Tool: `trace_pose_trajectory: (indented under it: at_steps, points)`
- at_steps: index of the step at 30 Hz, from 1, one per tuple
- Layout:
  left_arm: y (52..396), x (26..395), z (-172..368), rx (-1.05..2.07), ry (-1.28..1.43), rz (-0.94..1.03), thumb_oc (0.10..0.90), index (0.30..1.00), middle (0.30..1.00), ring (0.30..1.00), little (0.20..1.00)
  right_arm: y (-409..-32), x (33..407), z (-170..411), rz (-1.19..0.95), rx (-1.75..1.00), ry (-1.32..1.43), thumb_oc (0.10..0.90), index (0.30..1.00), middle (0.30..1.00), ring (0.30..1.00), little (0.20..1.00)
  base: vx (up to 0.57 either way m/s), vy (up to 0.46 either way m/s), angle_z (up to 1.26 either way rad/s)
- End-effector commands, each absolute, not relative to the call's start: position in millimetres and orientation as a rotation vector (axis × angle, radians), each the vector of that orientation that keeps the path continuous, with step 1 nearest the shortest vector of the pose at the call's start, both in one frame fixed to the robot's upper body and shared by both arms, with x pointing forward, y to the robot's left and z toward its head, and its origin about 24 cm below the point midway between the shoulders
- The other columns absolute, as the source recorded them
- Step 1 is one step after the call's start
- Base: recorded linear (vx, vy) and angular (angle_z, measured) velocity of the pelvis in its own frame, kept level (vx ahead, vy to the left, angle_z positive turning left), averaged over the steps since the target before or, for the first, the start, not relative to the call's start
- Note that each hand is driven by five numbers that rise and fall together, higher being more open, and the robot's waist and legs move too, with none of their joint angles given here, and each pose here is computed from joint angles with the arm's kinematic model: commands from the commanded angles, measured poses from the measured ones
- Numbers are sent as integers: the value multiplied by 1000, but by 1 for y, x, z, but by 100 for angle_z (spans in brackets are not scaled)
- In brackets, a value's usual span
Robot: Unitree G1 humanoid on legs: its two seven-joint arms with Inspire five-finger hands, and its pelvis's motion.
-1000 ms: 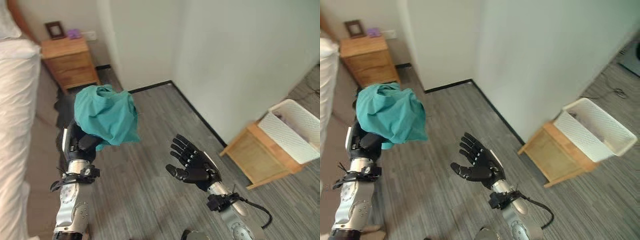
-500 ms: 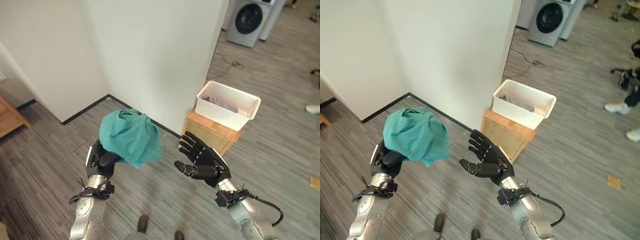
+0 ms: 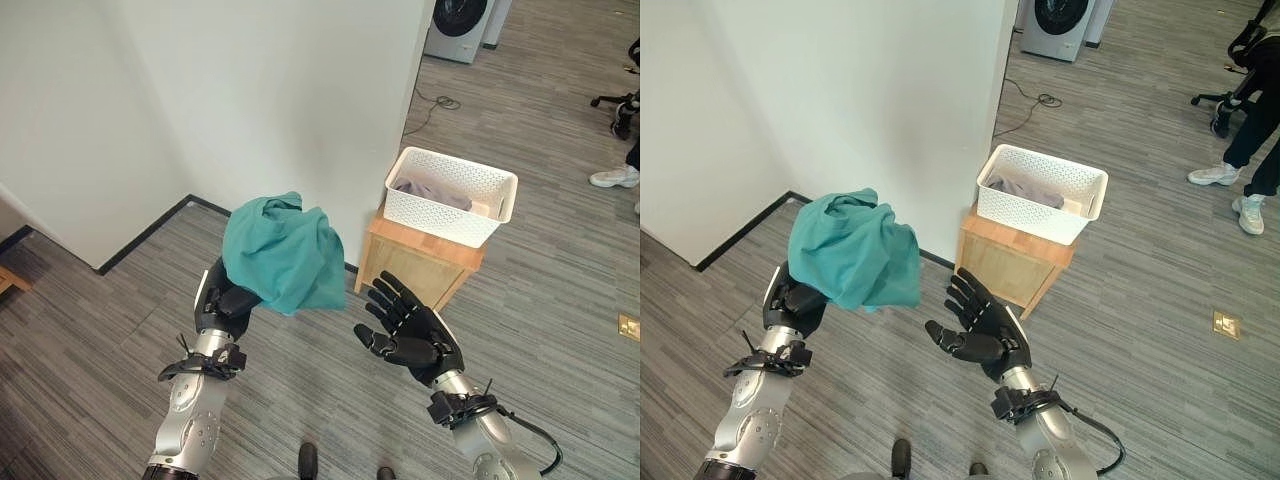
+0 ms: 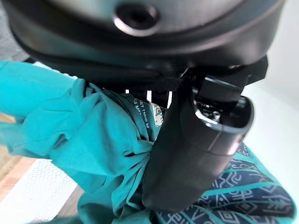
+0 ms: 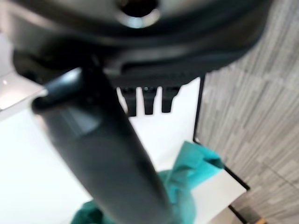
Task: Pick up bed clothes into laundry basket.
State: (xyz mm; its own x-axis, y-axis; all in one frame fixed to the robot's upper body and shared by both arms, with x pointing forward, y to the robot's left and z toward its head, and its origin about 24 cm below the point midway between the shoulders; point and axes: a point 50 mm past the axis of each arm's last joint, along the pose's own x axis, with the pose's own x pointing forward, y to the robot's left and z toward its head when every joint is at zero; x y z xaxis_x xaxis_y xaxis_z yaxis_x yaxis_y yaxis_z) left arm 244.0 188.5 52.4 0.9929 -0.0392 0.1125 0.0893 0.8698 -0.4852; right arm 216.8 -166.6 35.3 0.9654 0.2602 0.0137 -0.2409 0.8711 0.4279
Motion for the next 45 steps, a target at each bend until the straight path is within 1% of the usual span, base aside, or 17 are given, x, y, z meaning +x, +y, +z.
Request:
trace_pose_trajectory:
  at_steps: [1, 5, 9, 14, 15, 19, 21, 23, 28, 31, 33, 45]
  points:
    - [190, 258, 103, -512, -348, -141, 400, 300, 300, 300, 300, -162, 238, 101, 307, 417, -314, 800, 900, 900, 900, 900, -31, 104, -53]
    - [193, 259, 104, -484, -351, -131, 400, 300, 300, 300, 300, -159, 238, 102, 322, 408, -317, 800, 900, 900, 900, 900, 91, 56, -51]
    - [190, 261, 113, -473, -381, -184, 400, 300, 300, 300, 300, -159, 240, 99, 338, 399, -296, 800, 900, 900, 900, 900, 358, -65, -54]
    - [185, 265, 115, -458, -386, -200, 400, 300, 300, 300, 300, -152, 237, 99, 377, 401, -291, 800, 900, 900, 900, 900, 621, -279, -10]
    - [180, 267, 118, -465, -396, -224, 400, 300, 300, 300, 300, -150, 238, 97, 394, 401, -277, 800, 900, 900, 900, 900, 678, -419, 2]
    - [185, 267, 116, -473, -380, -196, 400, 300, 300, 300, 300, -152, 243, 100, 409, 418, -273, 800, 900, 900, 900, 900, 531, -478, 0]
    - [183, 274, 129, -453, -416, -221, 400, 300, 300, 300, 300, -157, 247, 106, 402, 388, -283, 800, 900, 900, 900, 900, 599, -464, -41]
    - [175, 280, 141, -439, -451, -257, 400, 300, 300, 300, 300, -158, 250, 107, 395, 400, -287, 800, 900, 900, 900, 900, 434, 0, -47]
    - [183, 288, 164, -307, -534, -274, 400, 300, 300, 300, 300, -152, 246, 93, 449, 343, -216, 800, 900, 900, 900, 900, 370, 82, -103]
    - [187, 293, 172, -268, -561, -250, 400, 300, 300, 300, 300, -154, 240, 83, 423, 364, -178, 800, 900, 900, 900, 900, 177, 113, -79]
    - [192, 294, 178, -250, -580, -228, 400, 300, 300, 300, 300, -157, 237, 78, 404, 383, -164, 800, 900, 900, 900, 900, 100, 124, 23]
    - [214, 282, 165, -243, -551, -131, 400, 300, 300, 300, 300, -171, 231, 71, 324, 364, -144, 800, 900, 900, 900, 900, 30, 68, 25]
